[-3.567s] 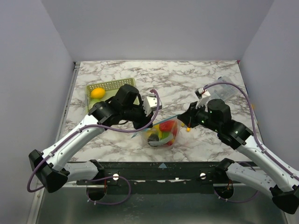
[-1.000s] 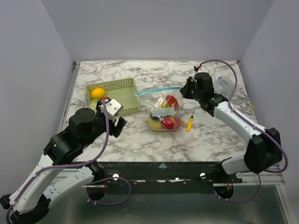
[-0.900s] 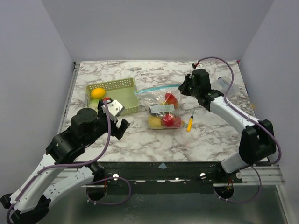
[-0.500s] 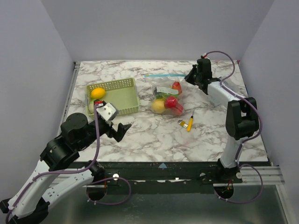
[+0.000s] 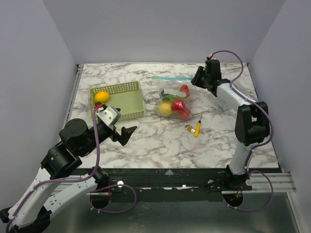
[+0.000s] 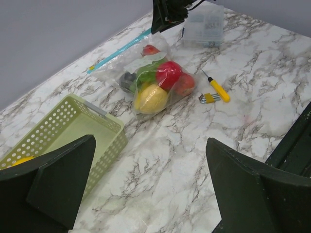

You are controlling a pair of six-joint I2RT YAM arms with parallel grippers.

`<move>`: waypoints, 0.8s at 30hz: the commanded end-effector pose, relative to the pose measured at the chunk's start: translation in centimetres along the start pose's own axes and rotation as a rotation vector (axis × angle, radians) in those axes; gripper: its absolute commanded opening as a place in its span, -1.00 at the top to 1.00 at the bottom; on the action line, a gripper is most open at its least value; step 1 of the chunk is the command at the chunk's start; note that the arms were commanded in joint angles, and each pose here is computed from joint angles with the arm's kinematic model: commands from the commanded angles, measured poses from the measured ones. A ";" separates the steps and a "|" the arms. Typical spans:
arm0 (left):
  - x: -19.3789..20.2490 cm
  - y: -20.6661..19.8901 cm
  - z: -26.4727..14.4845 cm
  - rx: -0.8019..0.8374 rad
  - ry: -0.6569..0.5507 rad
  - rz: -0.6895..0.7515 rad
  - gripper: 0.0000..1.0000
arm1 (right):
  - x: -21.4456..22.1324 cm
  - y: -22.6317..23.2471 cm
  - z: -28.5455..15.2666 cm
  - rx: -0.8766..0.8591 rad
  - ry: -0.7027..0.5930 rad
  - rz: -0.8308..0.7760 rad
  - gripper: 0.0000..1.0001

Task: Place the food in the zip-top bag and seal the zipper
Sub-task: Place the zipper food storage bag at the center of the board, then reset both arms

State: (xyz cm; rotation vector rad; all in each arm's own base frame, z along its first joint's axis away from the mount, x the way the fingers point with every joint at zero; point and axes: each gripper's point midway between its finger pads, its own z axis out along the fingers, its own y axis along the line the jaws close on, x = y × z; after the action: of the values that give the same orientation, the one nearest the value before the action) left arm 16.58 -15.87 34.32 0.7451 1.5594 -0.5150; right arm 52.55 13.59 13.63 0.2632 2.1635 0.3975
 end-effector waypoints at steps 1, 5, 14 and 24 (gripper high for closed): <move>-1.4 0.3 0.0 -0.017 -0.062 -0.014 -0.97 | -3.6 1.1 -5.6 -0.003 -0.049 -0.107 0.17; -2.9 0.7 -0.6 -0.040 -0.136 -0.027 -0.97 | -4.6 -0.3 -10.6 0.074 -0.091 -0.175 -0.02; -6.4 3.6 -3.9 -0.216 -0.385 -0.126 -0.97 | -4.1 1.4 -26.2 -0.104 -0.276 -0.211 -1.00; -7.2 6.8 -8.3 -0.406 -0.618 -0.261 -0.97 | -3.9 2.8 -39.8 -0.305 -0.574 -0.149 -1.00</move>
State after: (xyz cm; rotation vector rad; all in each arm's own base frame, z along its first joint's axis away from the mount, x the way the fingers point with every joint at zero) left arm 15.60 -9.28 41.59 0.2335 1.1955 -0.5476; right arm 24.52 7.35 40.37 0.0239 1.5267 0.4367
